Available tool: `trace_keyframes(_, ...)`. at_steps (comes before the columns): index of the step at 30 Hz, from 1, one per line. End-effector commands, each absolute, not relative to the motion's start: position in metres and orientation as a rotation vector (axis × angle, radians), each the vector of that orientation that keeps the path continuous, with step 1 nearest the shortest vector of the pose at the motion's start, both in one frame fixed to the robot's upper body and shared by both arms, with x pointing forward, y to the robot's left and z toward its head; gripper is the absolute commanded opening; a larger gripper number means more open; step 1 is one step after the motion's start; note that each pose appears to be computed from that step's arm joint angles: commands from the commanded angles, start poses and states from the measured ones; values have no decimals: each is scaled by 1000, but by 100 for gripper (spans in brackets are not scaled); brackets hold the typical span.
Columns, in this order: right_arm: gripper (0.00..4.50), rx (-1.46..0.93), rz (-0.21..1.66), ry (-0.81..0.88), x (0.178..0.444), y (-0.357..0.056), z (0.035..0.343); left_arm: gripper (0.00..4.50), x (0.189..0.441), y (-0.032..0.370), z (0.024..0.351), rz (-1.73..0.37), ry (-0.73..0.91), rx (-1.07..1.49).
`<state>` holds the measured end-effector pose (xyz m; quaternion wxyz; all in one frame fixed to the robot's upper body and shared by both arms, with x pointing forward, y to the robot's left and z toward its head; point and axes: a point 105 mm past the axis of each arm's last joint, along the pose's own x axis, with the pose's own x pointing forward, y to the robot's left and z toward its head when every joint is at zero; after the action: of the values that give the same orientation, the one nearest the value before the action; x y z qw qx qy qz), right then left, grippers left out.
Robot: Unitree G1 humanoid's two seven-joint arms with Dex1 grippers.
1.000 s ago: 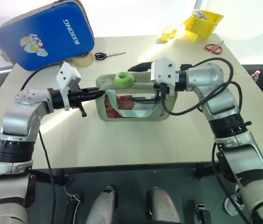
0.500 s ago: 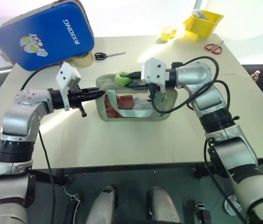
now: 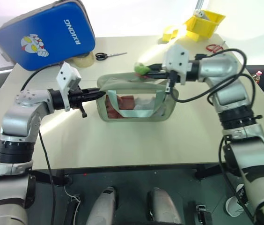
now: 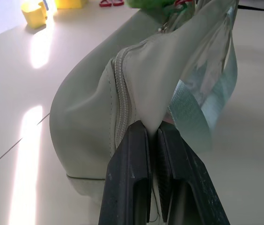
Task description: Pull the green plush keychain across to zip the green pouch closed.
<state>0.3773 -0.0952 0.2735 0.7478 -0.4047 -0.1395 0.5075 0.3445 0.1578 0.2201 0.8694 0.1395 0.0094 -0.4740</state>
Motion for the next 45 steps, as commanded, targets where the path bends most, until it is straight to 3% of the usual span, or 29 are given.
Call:
trace_keyframes(1,5,-897,1034,-314,381,-115,281,0,343,160,232,-981,-21,320)
trace_keyframes(15,5,-825,777,-179,391,-195,269,0,344,162,232,-978,-17,322)
trace_keyframes(24,5,-572,645,-81,386,-228,241,0,346,160,232,-985,-15,320)
trace_keyframes(33,5,-321,653,32,366,-198,176,0,347,162,234,-979,-15,324)
trace_keyframes(43,5,-244,638,22,365,-183,173,0,347,165,234,-962,-8,339)
trace_keyframes(45,74,-229,659,14,364,-184,181,0,347,166,234,-957,-3,343)
